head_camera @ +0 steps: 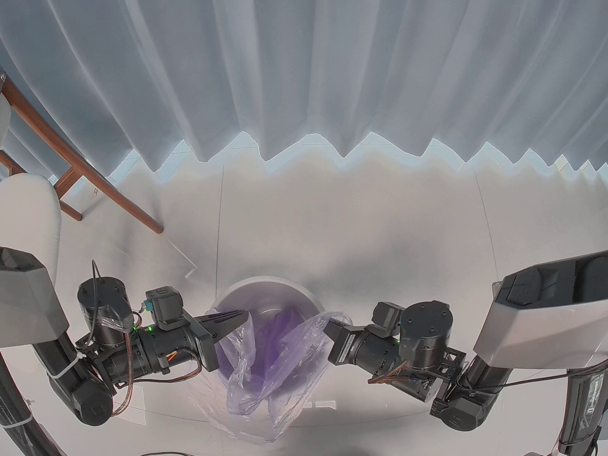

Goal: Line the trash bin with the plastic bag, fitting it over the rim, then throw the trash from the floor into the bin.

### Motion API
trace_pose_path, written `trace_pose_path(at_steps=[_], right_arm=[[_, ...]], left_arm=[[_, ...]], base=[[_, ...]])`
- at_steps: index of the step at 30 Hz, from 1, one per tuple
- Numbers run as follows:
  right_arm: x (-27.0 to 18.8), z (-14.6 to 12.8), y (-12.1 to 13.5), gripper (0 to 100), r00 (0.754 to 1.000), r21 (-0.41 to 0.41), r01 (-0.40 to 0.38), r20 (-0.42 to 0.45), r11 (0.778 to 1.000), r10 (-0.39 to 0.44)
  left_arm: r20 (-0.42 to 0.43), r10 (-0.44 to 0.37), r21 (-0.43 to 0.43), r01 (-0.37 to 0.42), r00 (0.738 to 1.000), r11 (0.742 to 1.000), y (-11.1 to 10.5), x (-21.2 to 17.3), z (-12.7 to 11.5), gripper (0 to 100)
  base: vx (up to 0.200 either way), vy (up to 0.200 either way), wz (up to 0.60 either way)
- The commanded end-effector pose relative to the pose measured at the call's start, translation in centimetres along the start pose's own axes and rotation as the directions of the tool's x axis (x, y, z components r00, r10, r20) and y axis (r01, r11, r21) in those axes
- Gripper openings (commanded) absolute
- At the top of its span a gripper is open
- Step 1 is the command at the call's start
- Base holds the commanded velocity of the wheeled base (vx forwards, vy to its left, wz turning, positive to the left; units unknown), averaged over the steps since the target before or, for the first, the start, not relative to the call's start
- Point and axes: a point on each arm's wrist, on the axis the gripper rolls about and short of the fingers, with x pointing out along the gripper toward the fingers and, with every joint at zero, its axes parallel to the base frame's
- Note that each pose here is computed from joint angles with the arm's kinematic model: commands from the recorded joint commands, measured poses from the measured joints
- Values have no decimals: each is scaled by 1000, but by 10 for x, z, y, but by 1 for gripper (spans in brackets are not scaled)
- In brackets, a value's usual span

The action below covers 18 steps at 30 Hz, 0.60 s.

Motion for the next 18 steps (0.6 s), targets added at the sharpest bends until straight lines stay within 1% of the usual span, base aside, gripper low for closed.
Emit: trace_pose_path(at_steps=[1,3,4,5,6,7,9,10,11,12,14,18], right_arm=[[10,14,1,0,1000,3,13,18,1000,-13],[17,22,-3,0,999,7,42,10,999,-42],[17,23,-2,0,999,7,42,13,999,-42],[23,33,-7,0,998,12,67,21,998,-67],[25,40,-9,0,997,12,74,34,997,-74],[25,40,-9,0,997,12,74,34,997,-74],[30,63,-14,0,992,24,98,72,995,-100],[31,64,-15,0,992,25,104,72,994,-105],[34,73,-18,0,989,30,120,80,992,-122],[34,73,-18,0,989,30,120,80,992,-122],[38,80,-25,0,986,36,148,72,988,-151],[44,83,-32,0,983,41,169,70,985,-172]], left_arm=[[-26,12,-17,-12,1000,1000,3,8,-7,0],[-8,30,-23,-30,1000,999,6,12,-4,0],[-6,33,-24,-33,999,999,6,12,-3,0],[12,68,-46,-68,998,997,10,16,-1,0],[21,84,-58,-82,996,995,12,19,0,0],[21,84,-58,-82,996,995,12,19,0,0],[51,122,-92,-117,991,989,22,23,5,0],[53,125,-94,-120,991,988,23,23,6,0],[51,142,-101,-137,989,985,29,23,7,0],[51,142,-101,-137,989,985,29,23,7,0],[32,182,-120,-177,983,977,41,23,7,0],[9,252,-148,-248,968,957,66,22,5,0]], base=[[0,0,0],[0,0,0],[0,0,0],[0,0,0],[0,0,0],[0,0,0],[0,0,0],[0,0,0],[0,0,0],[0,0,0],[0,0,0],[0,0,0]])
